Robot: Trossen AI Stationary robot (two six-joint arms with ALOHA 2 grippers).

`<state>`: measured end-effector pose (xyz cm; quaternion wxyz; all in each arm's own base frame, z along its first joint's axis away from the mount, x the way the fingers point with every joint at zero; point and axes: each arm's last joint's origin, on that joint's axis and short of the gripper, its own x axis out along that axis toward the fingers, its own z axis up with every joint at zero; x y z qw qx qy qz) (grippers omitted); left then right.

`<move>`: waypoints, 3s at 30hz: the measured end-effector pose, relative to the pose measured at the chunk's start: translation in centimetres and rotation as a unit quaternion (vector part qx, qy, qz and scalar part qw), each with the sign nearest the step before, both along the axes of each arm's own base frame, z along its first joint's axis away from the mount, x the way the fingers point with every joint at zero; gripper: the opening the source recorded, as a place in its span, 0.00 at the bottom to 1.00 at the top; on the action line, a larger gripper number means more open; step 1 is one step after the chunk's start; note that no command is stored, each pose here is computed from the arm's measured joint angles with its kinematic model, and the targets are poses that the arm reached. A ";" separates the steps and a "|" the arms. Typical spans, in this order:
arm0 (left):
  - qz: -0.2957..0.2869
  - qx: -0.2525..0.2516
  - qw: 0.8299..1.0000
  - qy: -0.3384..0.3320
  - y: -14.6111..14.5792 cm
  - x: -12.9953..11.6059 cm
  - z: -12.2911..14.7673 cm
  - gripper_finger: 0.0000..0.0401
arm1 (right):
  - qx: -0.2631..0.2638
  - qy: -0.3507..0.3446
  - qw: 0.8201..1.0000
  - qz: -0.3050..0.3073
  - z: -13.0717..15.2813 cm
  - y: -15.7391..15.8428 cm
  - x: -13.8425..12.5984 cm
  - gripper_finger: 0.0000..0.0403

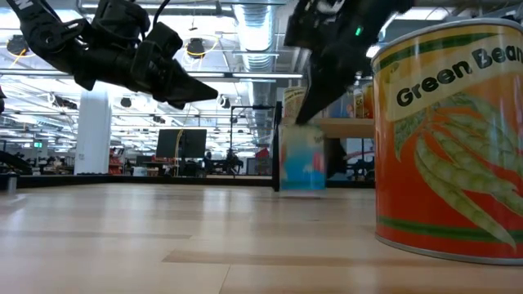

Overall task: Pick and place cans onto a shelf
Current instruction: Put the canned tomatoes on the shelf aligned with the other canned tomatoes

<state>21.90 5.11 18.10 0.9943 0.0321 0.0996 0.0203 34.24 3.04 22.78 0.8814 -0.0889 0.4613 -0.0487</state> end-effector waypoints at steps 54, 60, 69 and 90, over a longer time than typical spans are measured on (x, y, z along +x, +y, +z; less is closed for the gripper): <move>0.003 -0.012 1.000 0.003 0.0 0.0 -0.1 0.02 | -0.059 0.025 0.851 -0.521 11.5 -16.1 -21.5 0.01; 0.003 -0.012 1.000 0.003 0.0 0.0 -0.1 0.02 | -0.066 0.027 0.850 -0.523 11.4 -17.2 -21.9 0.02; 0.002 -0.013 1.000 0.003 0.0 0.0 -0.1 0.02 | -0.047 0.000 0.867 -0.497 12.8 -17.2 -21.8 0.02; 0.003 -0.013 1.000 0.003 0.0 0.0 -0.1 0.02 | -0.042 0.030 0.874 -0.484 12.0 -18.2 -20.8 0.06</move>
